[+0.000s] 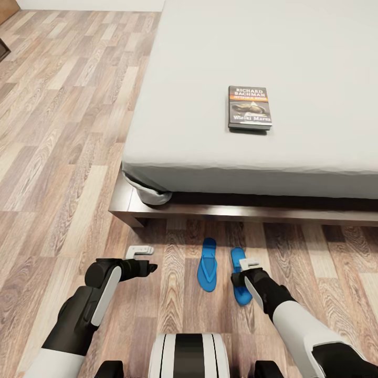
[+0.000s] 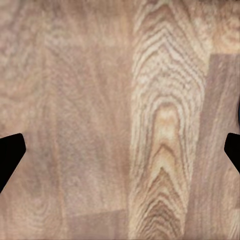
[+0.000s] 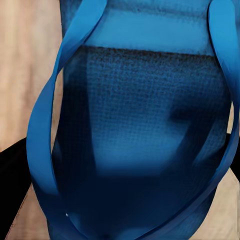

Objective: In the bedroom, move the book from the bed onto either nightstand, and place the two sandals side by side next to the bed.

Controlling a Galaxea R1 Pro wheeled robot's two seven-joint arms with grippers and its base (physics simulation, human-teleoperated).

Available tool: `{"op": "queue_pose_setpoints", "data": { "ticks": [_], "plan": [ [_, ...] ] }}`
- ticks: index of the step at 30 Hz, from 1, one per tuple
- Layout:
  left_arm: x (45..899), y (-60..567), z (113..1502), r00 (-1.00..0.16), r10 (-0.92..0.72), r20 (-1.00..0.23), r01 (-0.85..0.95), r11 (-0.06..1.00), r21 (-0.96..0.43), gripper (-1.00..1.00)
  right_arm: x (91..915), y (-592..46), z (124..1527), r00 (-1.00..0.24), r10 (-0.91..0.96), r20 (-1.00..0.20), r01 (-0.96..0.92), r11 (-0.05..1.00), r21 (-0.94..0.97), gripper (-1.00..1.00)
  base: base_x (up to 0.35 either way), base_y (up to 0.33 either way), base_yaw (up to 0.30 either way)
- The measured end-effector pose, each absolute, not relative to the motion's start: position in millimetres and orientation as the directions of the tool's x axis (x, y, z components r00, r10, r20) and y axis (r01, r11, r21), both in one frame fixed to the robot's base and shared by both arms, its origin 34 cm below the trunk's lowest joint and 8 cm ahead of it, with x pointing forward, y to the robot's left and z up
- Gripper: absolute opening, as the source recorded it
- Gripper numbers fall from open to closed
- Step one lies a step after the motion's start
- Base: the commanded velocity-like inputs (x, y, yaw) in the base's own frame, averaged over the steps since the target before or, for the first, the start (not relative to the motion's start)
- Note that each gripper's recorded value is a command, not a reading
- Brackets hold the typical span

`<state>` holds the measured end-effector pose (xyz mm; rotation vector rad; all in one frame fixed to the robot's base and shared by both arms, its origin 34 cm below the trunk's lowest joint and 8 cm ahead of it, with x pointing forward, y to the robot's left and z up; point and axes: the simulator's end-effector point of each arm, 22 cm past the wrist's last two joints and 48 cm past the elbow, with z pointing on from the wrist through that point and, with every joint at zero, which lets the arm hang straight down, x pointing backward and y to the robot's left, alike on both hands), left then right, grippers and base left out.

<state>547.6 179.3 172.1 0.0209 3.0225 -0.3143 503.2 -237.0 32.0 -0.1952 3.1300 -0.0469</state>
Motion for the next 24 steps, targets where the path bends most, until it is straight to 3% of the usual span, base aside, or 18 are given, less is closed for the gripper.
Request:
{"op": "queue_pose_setpoints", "data": {
  "ticks": [24],
  "plan": [
    [543.7,180.6,166.5,-0.996,0.011,-0.094,0.029,0.980,-0.199,1.00,556.5,-201.6,40.6,-0.988,-0.135,-0.077,-0.136,0.991,0.005,-1.00,0.000,0.000,0.000]
  ]
}}
